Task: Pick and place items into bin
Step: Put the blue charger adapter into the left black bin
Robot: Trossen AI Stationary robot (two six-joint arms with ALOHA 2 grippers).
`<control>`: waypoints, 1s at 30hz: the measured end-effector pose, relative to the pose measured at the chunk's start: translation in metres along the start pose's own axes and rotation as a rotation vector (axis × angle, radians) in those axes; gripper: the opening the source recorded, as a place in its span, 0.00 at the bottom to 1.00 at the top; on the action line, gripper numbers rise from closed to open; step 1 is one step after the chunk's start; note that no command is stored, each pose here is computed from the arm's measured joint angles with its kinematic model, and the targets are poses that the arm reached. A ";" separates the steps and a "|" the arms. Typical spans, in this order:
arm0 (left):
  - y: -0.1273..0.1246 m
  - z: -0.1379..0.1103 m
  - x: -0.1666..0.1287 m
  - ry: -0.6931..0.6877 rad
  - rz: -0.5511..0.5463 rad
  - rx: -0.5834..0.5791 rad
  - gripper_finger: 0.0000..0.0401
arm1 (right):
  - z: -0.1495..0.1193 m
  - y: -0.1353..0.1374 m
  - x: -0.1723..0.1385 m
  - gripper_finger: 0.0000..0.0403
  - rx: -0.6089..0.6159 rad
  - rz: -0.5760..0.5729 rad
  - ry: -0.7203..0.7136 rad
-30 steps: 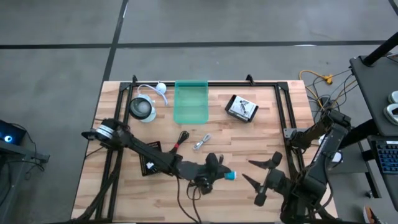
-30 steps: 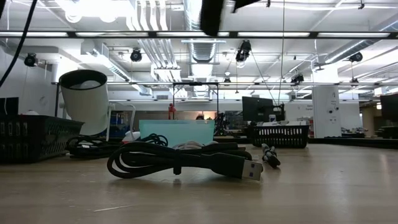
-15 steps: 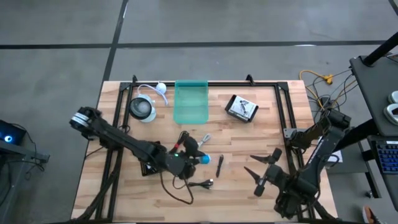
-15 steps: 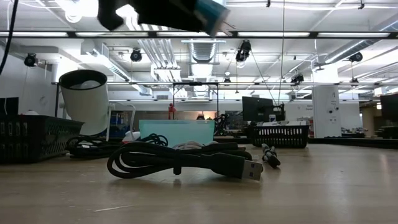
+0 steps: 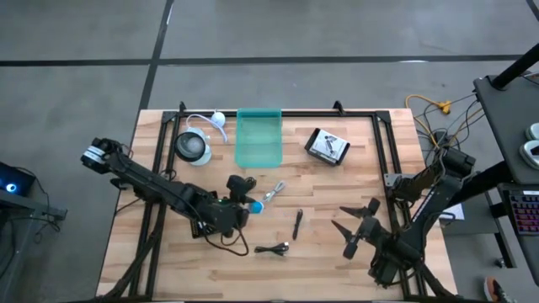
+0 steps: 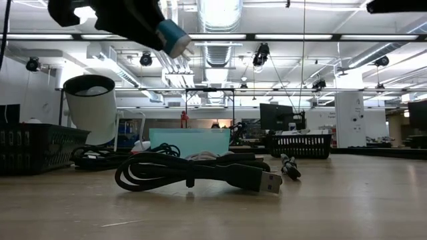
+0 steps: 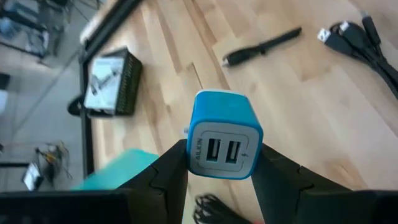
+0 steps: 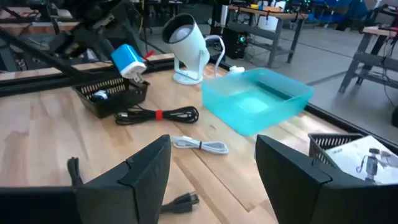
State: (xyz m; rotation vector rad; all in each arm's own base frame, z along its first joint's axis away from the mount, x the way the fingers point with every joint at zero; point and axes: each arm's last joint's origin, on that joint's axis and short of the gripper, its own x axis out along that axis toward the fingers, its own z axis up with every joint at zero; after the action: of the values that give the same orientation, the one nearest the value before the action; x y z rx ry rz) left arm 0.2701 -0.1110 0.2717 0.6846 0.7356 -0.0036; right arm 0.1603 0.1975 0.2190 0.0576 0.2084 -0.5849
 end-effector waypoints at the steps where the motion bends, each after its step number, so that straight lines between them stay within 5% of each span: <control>1: 0.000 -0.002 0.000 0.014 -0.004 -0.004 0.33 | -0.002 -0.001 0.000 0.54 0.004 0.000 0.000; 30: -0.010 -0.029 -0.004 0.257 -0.167 0.072 0.33 | -0.007 -0.005 0.022 0.54 0.005 -0.073 -0.004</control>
State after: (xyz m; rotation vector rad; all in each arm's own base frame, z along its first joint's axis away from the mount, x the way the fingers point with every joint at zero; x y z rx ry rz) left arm 0.2468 -0.1031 0.2528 0.6980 1.0423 -0.0969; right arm 0.1744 0.1822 0.2073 0.0541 0.2063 -0.6584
